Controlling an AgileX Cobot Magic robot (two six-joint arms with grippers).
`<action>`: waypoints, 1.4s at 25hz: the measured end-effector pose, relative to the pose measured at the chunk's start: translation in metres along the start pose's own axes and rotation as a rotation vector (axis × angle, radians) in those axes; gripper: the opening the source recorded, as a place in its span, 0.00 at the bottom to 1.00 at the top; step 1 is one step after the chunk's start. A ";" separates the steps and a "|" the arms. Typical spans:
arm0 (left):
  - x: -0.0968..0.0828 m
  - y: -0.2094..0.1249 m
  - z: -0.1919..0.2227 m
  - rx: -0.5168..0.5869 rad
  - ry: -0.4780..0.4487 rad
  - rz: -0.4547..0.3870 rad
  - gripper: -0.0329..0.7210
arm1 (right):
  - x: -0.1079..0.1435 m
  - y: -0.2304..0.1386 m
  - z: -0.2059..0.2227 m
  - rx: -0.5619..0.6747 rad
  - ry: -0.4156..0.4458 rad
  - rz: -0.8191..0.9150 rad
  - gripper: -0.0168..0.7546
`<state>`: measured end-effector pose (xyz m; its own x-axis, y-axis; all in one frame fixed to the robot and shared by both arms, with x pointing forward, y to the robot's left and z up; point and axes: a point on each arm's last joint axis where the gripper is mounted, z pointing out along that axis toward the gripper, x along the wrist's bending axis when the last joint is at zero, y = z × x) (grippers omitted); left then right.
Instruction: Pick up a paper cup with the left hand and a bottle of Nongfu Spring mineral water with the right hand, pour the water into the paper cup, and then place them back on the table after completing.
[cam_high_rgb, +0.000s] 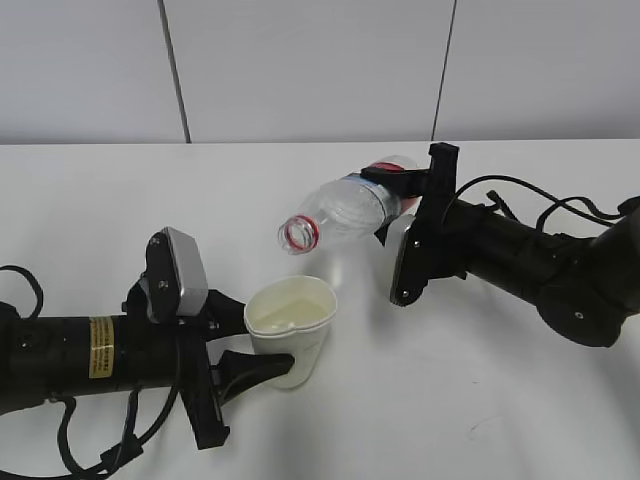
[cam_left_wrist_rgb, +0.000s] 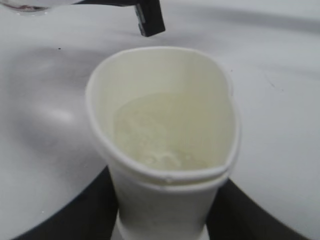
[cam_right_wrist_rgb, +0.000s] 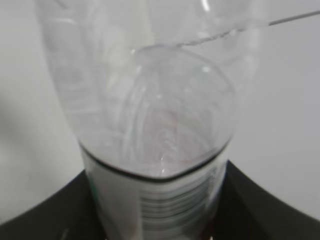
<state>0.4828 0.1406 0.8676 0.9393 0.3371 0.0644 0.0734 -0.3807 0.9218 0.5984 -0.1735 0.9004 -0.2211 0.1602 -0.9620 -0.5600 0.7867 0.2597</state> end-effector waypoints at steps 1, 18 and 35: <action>0.001 0.000 0.000 -0.001 0.011 -0.007 0.49 | 0.000 0.000 0.000 0.002 -0.002 0.042 0.52; 0.031 0.001 -0.014 -0.091 0.234 -0.028 0.49 | -0.004 -0.007 -0.001 0.058 -0.065 0.824 0.52; 0.059 0.010 -0.012 -0.135 0.395 -0.038 0.49 | -0.005 -0.012 -0.002 0.084 -0.129 1.156 0.52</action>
<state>0.5346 0.1668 0.8846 0.7337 0.6634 0.1469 0.0361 -0.2540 0.9665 0.6049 -0.1845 0.9027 -0.4796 0.8630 -0.1586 -0.0223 0.1686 0.9854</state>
